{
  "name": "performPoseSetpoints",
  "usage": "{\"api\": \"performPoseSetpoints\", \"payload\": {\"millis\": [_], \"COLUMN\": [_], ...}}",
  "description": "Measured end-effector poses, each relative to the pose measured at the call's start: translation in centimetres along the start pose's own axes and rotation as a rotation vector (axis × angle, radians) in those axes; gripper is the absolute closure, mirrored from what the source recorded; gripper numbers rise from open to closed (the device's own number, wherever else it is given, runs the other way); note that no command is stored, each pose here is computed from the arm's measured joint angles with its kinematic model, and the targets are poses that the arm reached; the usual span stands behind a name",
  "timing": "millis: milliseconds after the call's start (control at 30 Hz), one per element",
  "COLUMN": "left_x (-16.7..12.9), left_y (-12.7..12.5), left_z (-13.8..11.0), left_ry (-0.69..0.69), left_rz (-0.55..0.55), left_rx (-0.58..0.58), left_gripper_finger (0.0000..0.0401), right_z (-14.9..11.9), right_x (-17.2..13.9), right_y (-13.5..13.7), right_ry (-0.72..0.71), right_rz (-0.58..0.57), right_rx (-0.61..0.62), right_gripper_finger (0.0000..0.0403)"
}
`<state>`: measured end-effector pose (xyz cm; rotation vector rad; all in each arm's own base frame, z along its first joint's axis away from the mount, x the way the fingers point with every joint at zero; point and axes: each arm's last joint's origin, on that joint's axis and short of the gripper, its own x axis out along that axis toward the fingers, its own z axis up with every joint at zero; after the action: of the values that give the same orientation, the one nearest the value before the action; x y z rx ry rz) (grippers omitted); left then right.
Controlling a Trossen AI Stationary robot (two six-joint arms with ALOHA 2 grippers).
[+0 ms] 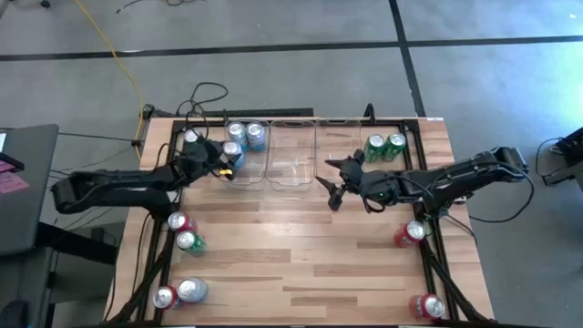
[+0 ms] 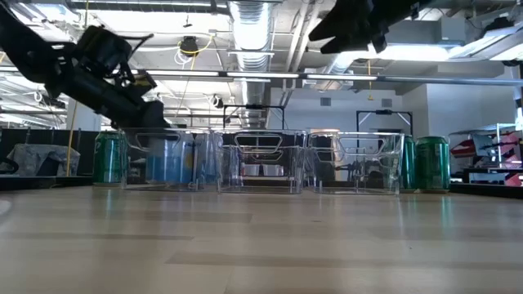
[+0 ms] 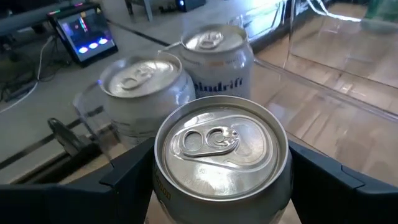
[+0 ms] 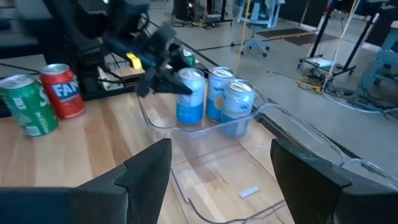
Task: Sort soda cans
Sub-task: Put the blue-white soda can into the left transparent bin
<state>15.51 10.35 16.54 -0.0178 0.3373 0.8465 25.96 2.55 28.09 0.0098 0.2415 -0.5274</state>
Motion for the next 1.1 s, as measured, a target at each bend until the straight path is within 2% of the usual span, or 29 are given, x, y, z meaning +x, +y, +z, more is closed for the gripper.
{"api": "performPoseSetpoints", "payload": {"millis": [233,400,567,867,1100], "left_x": [1.6,1.7,1.2,-0.1,-1.6], "left_y": [-0.6,-0.6,-0.4,0.0,-0.2], "left_z": [-0.5,-0.5,-0.1,1.1,2.1], "left_ry": [-0.021,-0.024,-0.042,-0.102,-0.168], "left_rz": [0.005,0.005,0.005,0.003,-0.024], "left_rx": [-0.024,-0.005,0.007,-0.041,-0.031], "left_gripper_finger": [0.0107,0.0072,0.0052,0.0047,0.0047], "right_z": [0.0,0.0,0.2,0.5,0.7], "right_x": [-0.3,-0.3,-0.5,-1.0,-1.0], "right_y": [0.4,0.5,0.7,1.4,1.4], "right_ry": [-0.005,-0.009,-0.027,-0.061,-0.074], "right_rz": [0.017,0.024,0.036,0.071,0.073], "right_rx": [-0.017,-0.016,0.003,0.027,0.076], "right_gripper_finger": [0.0112,0.0112,0.0112,0.0112,0.0112]}}
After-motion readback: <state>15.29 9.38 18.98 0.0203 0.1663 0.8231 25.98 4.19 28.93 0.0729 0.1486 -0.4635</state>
